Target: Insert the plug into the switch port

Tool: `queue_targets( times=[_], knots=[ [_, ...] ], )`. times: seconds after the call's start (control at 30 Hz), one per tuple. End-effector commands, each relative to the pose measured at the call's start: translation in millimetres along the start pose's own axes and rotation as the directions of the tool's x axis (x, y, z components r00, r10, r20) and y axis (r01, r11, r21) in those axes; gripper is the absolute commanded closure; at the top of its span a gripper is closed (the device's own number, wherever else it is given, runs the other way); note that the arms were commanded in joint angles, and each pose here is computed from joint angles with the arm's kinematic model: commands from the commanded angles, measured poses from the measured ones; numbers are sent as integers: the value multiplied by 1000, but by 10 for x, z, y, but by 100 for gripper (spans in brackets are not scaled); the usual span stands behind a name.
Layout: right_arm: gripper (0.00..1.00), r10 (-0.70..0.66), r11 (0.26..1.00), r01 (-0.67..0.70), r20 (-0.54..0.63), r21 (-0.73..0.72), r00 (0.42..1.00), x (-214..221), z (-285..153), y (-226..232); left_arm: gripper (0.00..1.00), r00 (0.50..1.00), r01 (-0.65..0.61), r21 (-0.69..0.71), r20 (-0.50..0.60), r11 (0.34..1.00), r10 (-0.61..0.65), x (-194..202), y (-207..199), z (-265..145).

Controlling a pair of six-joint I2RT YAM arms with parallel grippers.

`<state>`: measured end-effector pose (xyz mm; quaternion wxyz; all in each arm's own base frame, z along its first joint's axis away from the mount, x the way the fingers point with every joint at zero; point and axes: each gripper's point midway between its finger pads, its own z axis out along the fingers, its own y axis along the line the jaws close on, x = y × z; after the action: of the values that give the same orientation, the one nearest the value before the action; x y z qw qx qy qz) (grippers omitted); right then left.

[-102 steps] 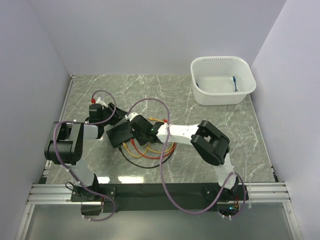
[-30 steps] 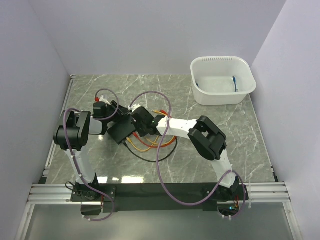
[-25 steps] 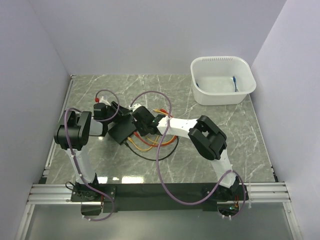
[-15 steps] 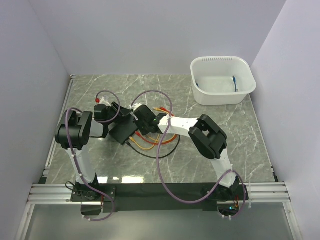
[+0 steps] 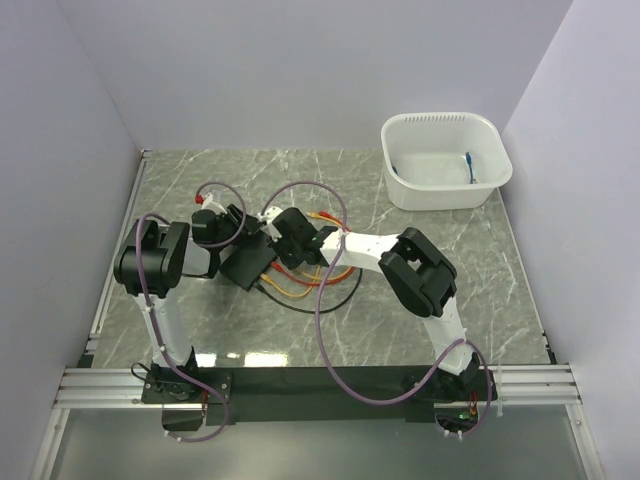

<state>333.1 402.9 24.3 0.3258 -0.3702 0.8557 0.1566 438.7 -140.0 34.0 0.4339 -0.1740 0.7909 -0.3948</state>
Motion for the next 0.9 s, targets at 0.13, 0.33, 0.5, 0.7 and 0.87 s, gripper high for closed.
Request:
queue_targets(
  times=[0.13,0.33,0.5,0.7,0.87],
  knots=[
    [100,-97,987,144,448,-72,889,-1227,-278,203,54,941,64,-10,-332,998,-64,1041,5,-173],
    [100,-176,970,237,511,-57,841,-1477,-349,242,54,933,43,9,-357,999,-37,1118,-44,-149],
    [100,-142,977,206,567,-50,811,-1744,-356,243,54,926,37,18,-376,999,-28,1176,-76,-128],
    [100,-70,980,169,599,-110,797,-1924,-305,337,54,919,33,30,-394,999,-19,1235,-111,-107],
    [100,-64,978,167,591,-122,804,-1894,-334,368,53,922,13,12,-387,1000,-7,1177,-125,-92]
  ],
)
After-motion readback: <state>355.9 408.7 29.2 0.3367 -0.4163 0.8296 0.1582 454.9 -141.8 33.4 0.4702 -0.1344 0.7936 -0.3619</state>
